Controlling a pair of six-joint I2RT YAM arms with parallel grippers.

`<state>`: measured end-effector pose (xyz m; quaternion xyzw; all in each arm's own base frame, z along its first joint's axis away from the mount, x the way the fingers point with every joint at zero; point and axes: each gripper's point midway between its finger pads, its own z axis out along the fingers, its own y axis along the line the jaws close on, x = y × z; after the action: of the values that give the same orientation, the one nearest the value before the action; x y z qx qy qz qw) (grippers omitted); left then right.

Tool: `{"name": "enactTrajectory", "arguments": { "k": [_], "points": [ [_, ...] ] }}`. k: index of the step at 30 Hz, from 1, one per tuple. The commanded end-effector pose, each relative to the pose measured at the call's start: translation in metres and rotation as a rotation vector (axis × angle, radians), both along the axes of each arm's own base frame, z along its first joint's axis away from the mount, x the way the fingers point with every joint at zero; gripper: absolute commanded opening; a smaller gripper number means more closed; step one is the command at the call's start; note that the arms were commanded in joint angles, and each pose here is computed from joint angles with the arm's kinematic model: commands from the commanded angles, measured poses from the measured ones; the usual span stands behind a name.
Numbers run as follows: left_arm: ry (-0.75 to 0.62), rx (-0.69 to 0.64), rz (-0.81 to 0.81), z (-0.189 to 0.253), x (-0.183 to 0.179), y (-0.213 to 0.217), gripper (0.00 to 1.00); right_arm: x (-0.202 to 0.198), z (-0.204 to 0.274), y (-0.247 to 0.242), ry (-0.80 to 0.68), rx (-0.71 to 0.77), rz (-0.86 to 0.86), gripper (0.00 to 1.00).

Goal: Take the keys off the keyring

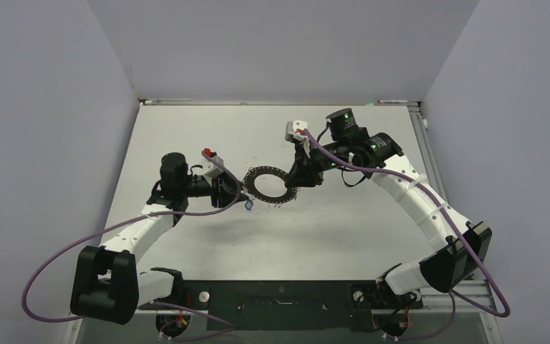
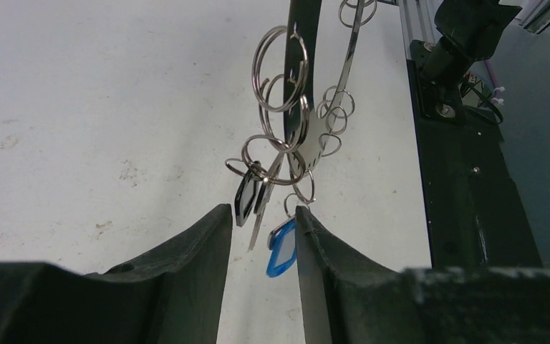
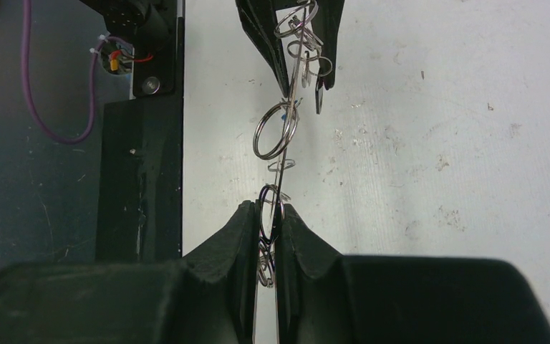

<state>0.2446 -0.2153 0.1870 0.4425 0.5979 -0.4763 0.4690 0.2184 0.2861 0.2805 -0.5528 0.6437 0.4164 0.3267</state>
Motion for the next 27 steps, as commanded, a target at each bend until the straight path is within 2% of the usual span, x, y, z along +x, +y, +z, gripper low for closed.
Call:
{"name": "enactTrajectory", "arguments": {
  "k": [1,5,8,16,21,27],
  "points": [
    [-0.067,-0.042,-0.037,0.021,0.001,-0.007,0.36,0.004,0.021,0.008,-0.061,0.058,0.037,0.05],
    [-0.075,-0.047,-0.046,0.021,0.002,-0.010,0.37,0.005,0.022,0.010,-0.055,0.061,0.044,0.05],
    [-0.074,-0.044,-0.052,0.018,0.002,-0.010,0.33,0.005,0.021,0.010,-0.052,0.060,0.046,0.05],
    [-0.075,-0.011,-0.075,0.007,-0.002,-0.009,0.17,0.006,0.020,0.010,-0.053,0.057,0.043,0.05],
    [-0.066,-0.001,-0.068,0.009,-0.004,-0.007,0.00,0.008,0.019,0.008,-0.054,0.052,0.032,0.05],
    [0.039,0.088,0.054,0.002,0.010,0.002,0.00,0.017,0.008,0.005,-0.045,0.016,-0.024,0.05]
  ]
}}
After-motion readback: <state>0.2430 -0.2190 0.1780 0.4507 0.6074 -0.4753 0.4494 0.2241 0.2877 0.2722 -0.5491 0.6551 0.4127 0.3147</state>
